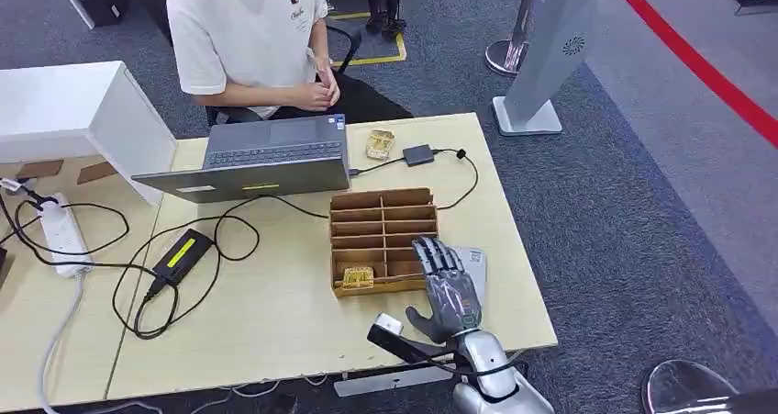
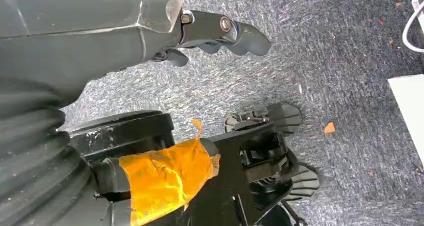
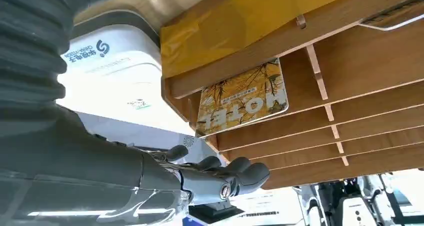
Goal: Pass the card to the sensor for recognition and then transmit it.
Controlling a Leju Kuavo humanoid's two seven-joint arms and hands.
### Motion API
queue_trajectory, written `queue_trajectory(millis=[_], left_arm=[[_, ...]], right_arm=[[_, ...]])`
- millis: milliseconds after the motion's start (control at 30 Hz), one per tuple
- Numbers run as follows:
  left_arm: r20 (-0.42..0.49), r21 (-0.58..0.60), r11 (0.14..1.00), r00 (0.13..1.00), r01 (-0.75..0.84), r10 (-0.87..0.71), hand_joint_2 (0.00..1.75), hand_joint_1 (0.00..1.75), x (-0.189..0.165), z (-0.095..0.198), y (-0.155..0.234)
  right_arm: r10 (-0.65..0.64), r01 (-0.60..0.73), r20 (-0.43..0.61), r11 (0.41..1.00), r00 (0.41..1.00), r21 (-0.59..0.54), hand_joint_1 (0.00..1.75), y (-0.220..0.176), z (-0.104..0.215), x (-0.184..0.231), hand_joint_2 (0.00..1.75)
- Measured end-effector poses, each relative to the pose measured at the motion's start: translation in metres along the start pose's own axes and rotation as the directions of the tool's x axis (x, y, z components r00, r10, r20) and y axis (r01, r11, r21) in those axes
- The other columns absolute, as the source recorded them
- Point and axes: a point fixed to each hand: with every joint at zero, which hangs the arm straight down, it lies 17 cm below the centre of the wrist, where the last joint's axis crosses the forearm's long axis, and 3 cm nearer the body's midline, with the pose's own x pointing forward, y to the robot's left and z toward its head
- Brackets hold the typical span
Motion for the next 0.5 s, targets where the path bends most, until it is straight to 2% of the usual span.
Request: queue_trajectory(millis=[500], left_arm=[[0.004,-0.006,1.0,1.0,0.008,-0.008,1.75,0.0,0.0011,0.0008,-0.0024]], right_arm=[[-0.007,0.007,0.0,1.0,1.0,-0.003,0.0,-0.0005,-0.0011,0.0028,1.75]])
